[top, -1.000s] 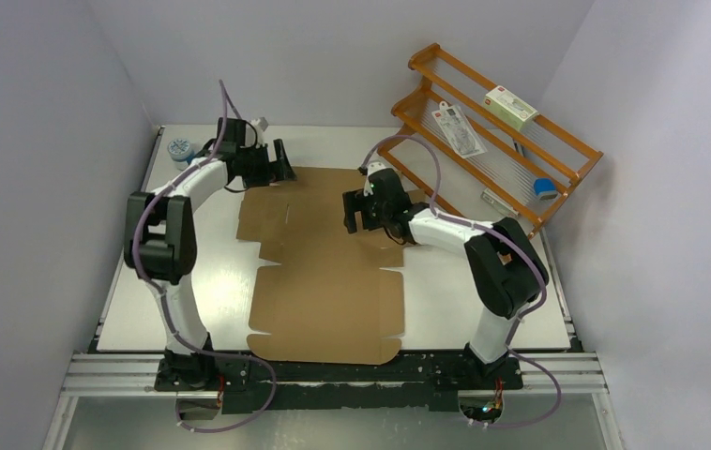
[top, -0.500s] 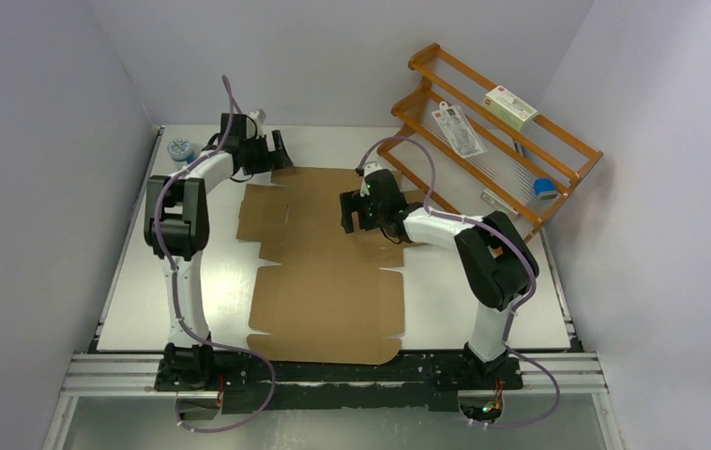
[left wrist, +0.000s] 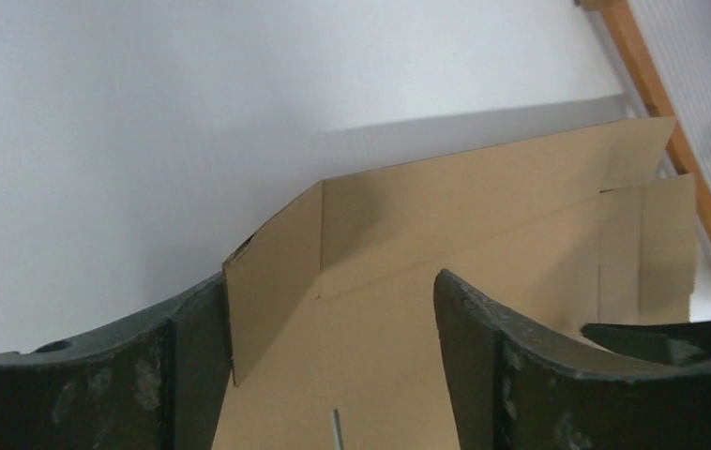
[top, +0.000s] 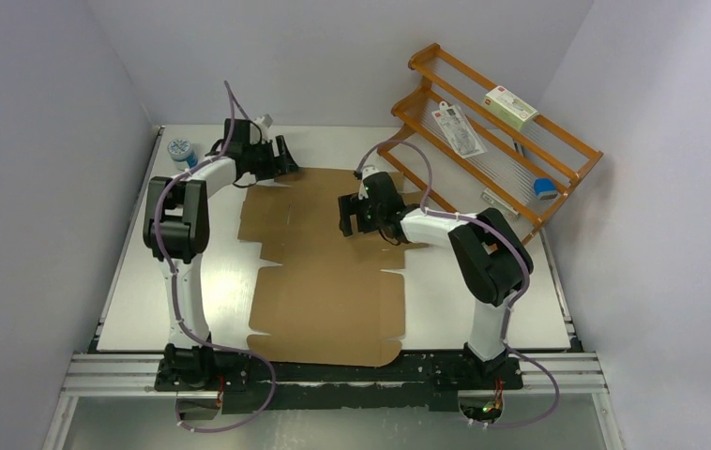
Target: Fold the paper box
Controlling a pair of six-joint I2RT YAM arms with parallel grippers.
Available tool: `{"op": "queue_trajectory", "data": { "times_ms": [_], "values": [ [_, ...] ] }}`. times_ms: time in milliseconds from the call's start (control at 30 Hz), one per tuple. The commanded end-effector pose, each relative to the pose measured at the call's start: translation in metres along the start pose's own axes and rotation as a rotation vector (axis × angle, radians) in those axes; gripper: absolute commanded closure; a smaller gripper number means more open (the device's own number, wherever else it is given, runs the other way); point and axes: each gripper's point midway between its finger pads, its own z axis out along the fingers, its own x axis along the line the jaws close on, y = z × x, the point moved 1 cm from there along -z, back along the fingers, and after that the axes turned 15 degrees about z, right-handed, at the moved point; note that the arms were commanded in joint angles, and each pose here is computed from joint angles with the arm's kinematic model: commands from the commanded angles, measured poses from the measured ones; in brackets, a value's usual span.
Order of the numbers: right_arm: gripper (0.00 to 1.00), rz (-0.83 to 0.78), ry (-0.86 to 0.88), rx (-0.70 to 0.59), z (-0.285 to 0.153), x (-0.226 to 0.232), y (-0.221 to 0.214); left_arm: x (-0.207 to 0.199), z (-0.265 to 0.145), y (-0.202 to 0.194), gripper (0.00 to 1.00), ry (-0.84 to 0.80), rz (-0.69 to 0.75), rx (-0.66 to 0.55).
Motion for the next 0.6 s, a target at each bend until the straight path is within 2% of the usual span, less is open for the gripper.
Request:
{"op": "queue_trajectory", "data": {
  "times_ms": [0,200,433,567],
  "values": [
    [0.10,0.013,0.031,-0.013,0.007,0.008,0.005,-0.038,-0.017,0.031,0.26,-0.098,0.044,-0.089],
    [0.10,-0.002,0.040,-0.021,0.003,0.014,0.010,-0.048,-0.024,0.030,0.35,-0.063,0.106,-0.067],
    [0.09,-0.069,0.045,-0.039,-0.008,0.023,0.036,-0.028,-0.020,0.024,0.42,0.043,0.170,-0.022],
    [0.09,-0.091,0.039,-0.059,-0.012,0.026,0.048,-0.017,-0.013,0.019,0.51,0.078,0.194,0.007]
  ]
}}
